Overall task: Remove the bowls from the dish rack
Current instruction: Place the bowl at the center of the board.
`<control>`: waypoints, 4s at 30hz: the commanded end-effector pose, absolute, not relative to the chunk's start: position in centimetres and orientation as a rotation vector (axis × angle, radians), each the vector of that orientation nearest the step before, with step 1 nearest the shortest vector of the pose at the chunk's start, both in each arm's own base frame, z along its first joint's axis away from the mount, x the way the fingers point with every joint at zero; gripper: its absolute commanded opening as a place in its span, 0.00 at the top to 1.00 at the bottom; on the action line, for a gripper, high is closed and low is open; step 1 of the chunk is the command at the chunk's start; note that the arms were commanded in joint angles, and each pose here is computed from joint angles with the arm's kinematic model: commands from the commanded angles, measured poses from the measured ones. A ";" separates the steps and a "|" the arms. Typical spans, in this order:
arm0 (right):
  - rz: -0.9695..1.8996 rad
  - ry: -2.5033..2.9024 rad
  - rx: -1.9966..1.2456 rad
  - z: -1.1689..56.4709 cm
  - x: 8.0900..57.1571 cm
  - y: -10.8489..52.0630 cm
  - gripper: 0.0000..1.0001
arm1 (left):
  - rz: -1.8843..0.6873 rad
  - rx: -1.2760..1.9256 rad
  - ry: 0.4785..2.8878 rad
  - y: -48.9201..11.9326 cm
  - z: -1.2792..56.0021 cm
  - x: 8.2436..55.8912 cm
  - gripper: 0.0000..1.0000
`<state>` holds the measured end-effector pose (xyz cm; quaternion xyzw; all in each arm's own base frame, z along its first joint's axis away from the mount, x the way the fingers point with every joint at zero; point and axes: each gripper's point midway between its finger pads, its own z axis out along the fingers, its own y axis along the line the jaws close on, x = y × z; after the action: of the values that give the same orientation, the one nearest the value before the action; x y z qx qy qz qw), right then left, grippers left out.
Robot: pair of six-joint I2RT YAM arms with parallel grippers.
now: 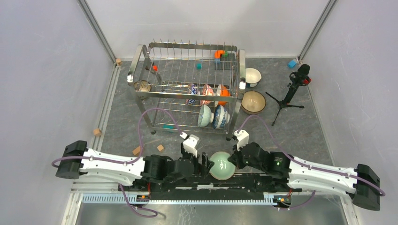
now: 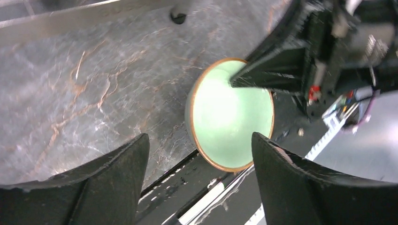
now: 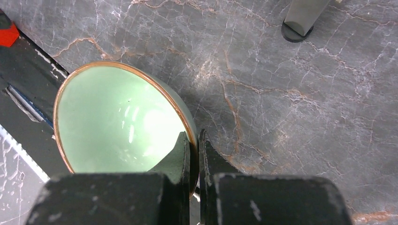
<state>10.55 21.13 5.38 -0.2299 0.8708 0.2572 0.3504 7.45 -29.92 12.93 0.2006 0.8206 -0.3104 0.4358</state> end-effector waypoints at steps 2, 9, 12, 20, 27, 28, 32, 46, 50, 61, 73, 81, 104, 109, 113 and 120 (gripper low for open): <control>0.695 2.197 -0.473 6.5 12.0 22.1 1.00 | -0.859 -0.086 2.183 -29.4 11.7 8.9 0.20; 0.698 2.204 -0.425 6.5 12.3 22.3 1.00 | -0.651 -0.099 2.225 -29.8 11.0 9.6 0.40; 0.696 2.205 -0.424 6.5 12.3 22.3 1.00 | -0.581 -0.057 2.244 -30.1 10.4 9.5 0.42; 0.704 2.207 -0.424 6.6 12.2 22.4 1.00 | -0.492 0.007 2.262 -30.7 8.9 9.7 0.57; 0.701 2.210 -0.431 6.8 12.2 22.4 1.00 | -0.470 0.039 2.286 -31.4 7.9 9.7 0.74; 0.699 2.212 -0.436 6.7 12.1 22.4 1.00 | -0.472 0.043 2.284 -31.5 7.9 9.7 0.78; 0.677 2.212 -0.466 7.1 12.1 22.1 0.83 | -0.478 0.060 2.285 -31.9 8.1 9.7 0.98; 0.486 2.242 -0.602 8.0 12.4 20.0 0.61 | -0.459 0.044 2.298 -32.8 8.8 9.7 0.98; 0.457 2.276 -0.640 6.7 12.0 19.7 0.61 | -0.458 0.047 2.300 -33.1 8.7 9.6 0.98; 0.462 2.290 -0.640 5.3 11.6 19.4 0.91 | -0.462 0.045 2.299 -33.1 8.8 9.6 0.98; 0.180 2.238 -0.577 8.3 14.3 15.5 1.00 | -0.536 0.058 2.264 -32.1 9.8 9.7 0.17; 0.054 2.275 -0.378 8.9 16.8 12.1 1.00 | -0.580 0.081 2.252 -30.7 10.6 9.5 0.00; 0.011 2.092 0.562 10.9 23.6 0.8 1.00 | -0.633 0.004 2.203 -28.5 10.1 10.1 0.00; -0.012 2.037 0.695 12.4 24.3 -2.1 1.00 | -0.659 0.022 2.177 -29.1 10.7 10.3 0.00; -0.026 1.987 0.789 12.5 24.6 -3.5 1.00 | -0.676 0.036 2.173 -29.5 10.8 10.2 0.00; -0.080 1.768 1.036 14.0 24.9 -7.3 1.00 | -0.700 0.063 2.170 -30.2 10.7 9.9 0.00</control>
<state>21.92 -5.37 8.98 0.3579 0.8283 -0.0578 0.4273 9.50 -29.38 10.09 0.0178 0.8766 -0.2688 0.3987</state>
